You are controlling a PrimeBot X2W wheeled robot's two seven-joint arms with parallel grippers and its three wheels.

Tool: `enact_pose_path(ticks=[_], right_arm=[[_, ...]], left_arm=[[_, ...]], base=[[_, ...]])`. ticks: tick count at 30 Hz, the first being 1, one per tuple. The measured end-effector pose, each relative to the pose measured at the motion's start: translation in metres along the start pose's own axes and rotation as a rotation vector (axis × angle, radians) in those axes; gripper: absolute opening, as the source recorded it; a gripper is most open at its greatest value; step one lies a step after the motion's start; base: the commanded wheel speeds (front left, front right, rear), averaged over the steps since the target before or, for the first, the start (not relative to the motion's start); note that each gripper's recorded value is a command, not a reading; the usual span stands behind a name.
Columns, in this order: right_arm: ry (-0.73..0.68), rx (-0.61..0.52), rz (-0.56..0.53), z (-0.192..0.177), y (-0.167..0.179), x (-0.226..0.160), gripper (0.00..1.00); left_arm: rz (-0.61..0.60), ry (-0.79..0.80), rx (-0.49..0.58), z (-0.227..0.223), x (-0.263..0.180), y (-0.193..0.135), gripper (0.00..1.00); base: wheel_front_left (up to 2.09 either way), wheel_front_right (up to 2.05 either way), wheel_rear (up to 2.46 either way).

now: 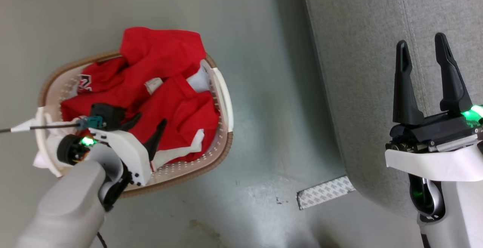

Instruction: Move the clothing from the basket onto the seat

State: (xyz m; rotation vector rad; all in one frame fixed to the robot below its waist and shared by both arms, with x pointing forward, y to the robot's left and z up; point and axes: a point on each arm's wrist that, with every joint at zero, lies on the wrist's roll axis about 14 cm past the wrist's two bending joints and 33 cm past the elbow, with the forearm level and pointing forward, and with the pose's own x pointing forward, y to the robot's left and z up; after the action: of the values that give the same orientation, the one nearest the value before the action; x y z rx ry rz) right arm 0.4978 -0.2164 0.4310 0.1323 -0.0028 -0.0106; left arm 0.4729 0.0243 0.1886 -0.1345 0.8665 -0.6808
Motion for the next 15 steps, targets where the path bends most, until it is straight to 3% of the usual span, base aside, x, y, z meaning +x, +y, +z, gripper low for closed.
enact_pose_path(ticks=[15], right_arm=[[0.031, -0.006, -0.027, -0.012, -0.013, -0.001, 1.00]], left_arm=[[-0.001, 0.219, 0.067, -0.038, 0.035, 0.021, 1.00]], base=[[0.00, 0.00, 0.00]])
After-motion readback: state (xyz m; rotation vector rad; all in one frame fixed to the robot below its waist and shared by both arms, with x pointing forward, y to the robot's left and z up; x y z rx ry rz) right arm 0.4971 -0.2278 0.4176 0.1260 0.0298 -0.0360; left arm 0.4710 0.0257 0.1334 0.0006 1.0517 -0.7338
